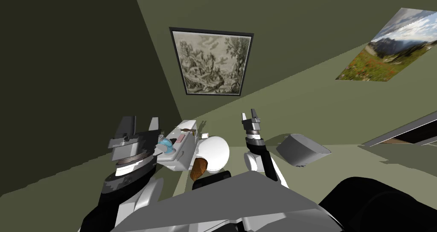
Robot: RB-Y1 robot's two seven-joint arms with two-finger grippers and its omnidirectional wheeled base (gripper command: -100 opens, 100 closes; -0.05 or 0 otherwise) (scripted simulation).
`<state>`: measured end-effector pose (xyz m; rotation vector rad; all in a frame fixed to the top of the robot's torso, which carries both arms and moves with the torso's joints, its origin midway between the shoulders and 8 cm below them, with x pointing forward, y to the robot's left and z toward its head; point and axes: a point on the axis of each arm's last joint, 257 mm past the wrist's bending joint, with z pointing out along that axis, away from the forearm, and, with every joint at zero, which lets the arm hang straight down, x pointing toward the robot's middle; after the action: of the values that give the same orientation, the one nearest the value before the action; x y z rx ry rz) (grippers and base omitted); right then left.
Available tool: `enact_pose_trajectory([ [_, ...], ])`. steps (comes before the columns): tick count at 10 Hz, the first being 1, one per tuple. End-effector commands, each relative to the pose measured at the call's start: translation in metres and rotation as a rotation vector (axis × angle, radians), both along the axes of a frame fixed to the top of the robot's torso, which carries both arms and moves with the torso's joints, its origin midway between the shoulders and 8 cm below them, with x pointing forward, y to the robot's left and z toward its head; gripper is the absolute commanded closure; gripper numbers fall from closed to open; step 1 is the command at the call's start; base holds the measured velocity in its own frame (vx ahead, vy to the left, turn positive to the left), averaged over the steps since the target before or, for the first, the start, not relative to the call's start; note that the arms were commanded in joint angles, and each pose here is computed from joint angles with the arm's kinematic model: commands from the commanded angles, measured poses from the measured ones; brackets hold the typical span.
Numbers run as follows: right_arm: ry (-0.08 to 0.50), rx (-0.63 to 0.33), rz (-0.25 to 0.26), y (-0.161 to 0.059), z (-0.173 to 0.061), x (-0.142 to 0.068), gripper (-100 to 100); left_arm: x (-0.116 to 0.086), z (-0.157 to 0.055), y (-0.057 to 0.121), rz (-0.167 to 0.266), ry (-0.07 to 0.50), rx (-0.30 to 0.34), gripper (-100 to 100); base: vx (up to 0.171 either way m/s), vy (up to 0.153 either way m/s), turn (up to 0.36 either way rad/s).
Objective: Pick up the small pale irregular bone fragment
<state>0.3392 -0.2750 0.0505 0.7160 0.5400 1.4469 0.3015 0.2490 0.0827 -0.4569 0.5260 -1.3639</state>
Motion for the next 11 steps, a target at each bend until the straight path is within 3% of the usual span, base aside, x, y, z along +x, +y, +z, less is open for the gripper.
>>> enact_pose_trajectory([
  [1, 0.000, 0.000, 0.000, 0.000, 0.000, 0.000, 0, 0.009, -0.004, -0.007, -0.035, 0.032, 0.020, -100, -0.010, 0.011, 0.005],
  [3, 0.000, 0.000, 0.000, 0.000, 0.000, 0.000, 0, 0.015, -0.006, -0.009, -0.053, 0.051, 0.023, -100, -0.014, 0.020, 0.003],
  [6, 0.000, 0.000, 0.000, 0.000, 0.000, 0.000, 0, 0.035, -0.013, -0.018, -0.117, 0.115, 0.011, -100, -0.028, 0.024, 0.014],
  [9, 0.000, 0.000, 0.000, 0.000, 0.000, 0.000, 0, 0.047, -0.019, -0.021, -0.140, 0.157, -0.001, -100, -0.031, 0.024, 0.011],
  [11, 0.000, 0.000, 0.000, 0.000, 0.000, 0.000, 0, 0.062, -0.024, -0.029, -0.194, 0.204, -0.029, -100, -0.041, 0.030, 0.030],
])
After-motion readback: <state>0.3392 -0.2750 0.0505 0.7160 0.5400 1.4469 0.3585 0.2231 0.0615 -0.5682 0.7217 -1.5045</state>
